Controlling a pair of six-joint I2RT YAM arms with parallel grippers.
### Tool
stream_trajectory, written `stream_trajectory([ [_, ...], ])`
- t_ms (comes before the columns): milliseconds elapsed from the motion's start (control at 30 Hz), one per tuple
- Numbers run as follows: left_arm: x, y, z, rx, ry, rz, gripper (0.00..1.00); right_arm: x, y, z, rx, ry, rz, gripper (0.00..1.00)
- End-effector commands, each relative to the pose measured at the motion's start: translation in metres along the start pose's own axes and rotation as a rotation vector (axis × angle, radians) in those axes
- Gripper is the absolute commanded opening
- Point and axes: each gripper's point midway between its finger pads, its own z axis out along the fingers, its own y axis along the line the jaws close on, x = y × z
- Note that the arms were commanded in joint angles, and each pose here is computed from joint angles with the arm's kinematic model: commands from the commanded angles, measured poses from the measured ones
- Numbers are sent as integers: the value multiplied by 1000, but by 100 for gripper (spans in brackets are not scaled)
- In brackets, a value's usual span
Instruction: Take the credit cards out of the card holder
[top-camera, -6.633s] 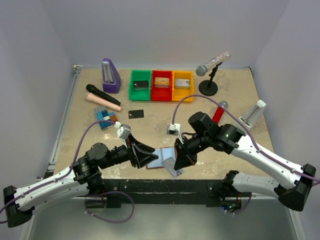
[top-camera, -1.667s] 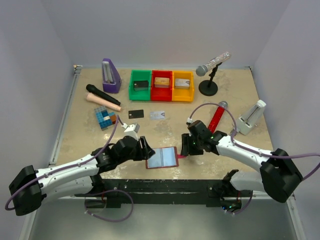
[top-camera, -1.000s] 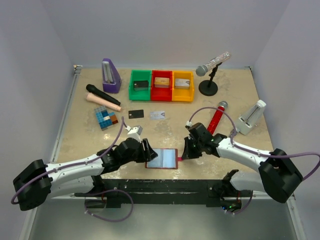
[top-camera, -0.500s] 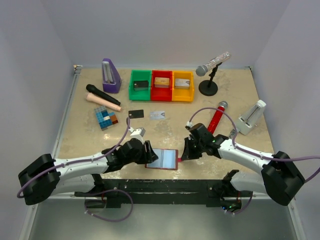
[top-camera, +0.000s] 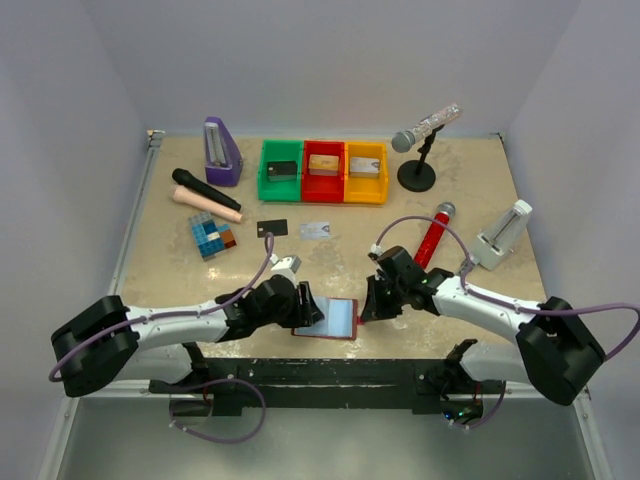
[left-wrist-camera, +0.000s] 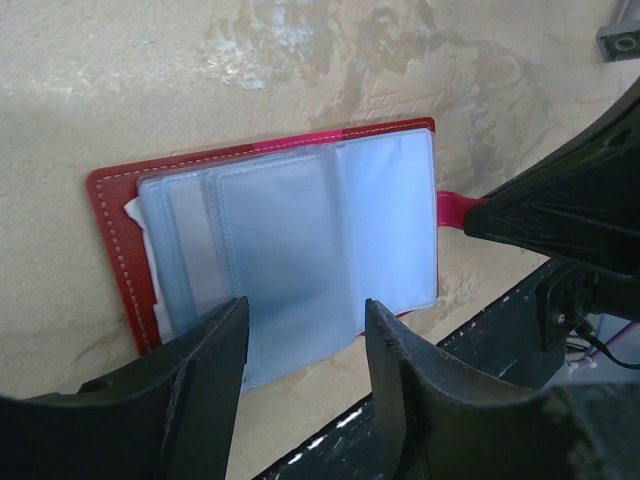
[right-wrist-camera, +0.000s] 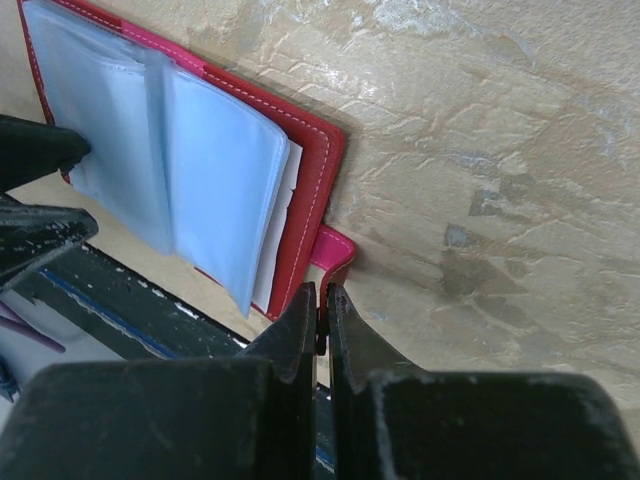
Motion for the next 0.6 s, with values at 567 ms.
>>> stream_trajectory([
  [567,4,-122,5,375,88,245,52,0,3,7,-15,13,-34,0],
])
